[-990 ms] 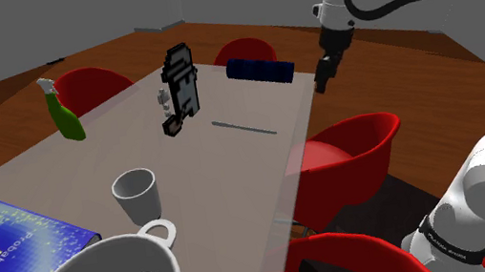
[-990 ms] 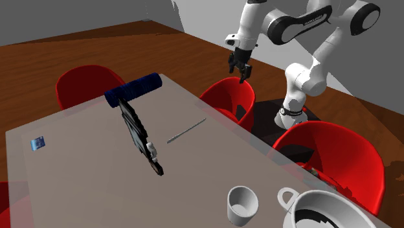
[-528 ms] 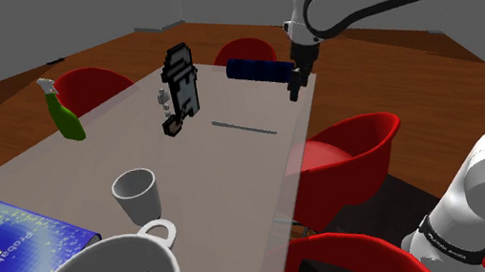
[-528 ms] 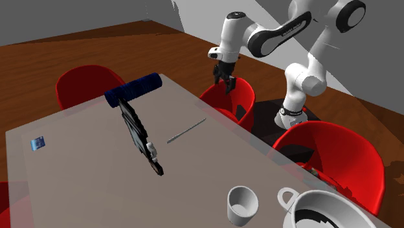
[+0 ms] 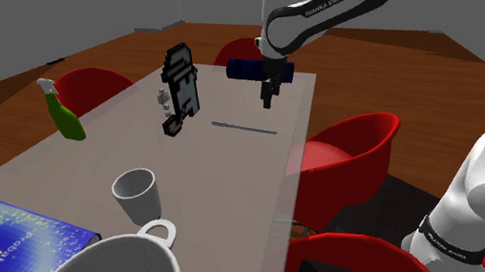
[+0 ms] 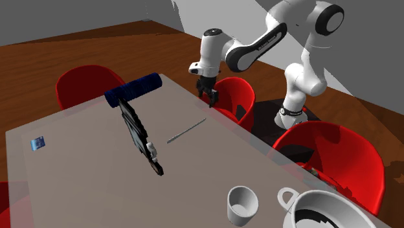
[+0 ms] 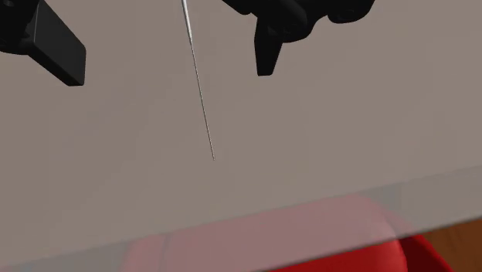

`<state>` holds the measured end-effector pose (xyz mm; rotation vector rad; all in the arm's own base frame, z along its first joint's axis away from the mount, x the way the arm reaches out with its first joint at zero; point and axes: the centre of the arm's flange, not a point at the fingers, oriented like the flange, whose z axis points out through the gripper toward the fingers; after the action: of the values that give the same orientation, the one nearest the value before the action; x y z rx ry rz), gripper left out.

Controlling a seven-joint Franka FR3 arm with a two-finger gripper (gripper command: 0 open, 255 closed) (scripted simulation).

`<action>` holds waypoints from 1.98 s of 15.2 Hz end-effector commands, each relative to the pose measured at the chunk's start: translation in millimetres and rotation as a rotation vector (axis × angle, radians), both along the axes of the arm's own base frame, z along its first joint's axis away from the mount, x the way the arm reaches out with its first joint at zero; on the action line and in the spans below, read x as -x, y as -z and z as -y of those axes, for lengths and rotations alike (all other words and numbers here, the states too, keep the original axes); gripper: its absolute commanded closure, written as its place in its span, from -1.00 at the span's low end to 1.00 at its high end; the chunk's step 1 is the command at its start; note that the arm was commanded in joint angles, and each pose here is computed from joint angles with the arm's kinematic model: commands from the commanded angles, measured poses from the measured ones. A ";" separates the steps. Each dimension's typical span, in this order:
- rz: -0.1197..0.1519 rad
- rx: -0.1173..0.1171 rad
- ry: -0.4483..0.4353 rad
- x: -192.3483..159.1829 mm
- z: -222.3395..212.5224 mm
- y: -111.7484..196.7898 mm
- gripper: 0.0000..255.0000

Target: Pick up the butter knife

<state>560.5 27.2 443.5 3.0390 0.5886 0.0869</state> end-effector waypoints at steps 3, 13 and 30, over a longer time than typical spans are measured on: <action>-0.005 -0.016 -0.040 -44.7 -11.2 30.1 -1.00; -0.017 -0.049 -0.122 -131.8 -42.5 90.5 -1.00; -0.017 -0.049 -0.122 -132.2 -43.1 125.1 1.00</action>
<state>692.7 70.1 318.5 3.0512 0.7845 0.0808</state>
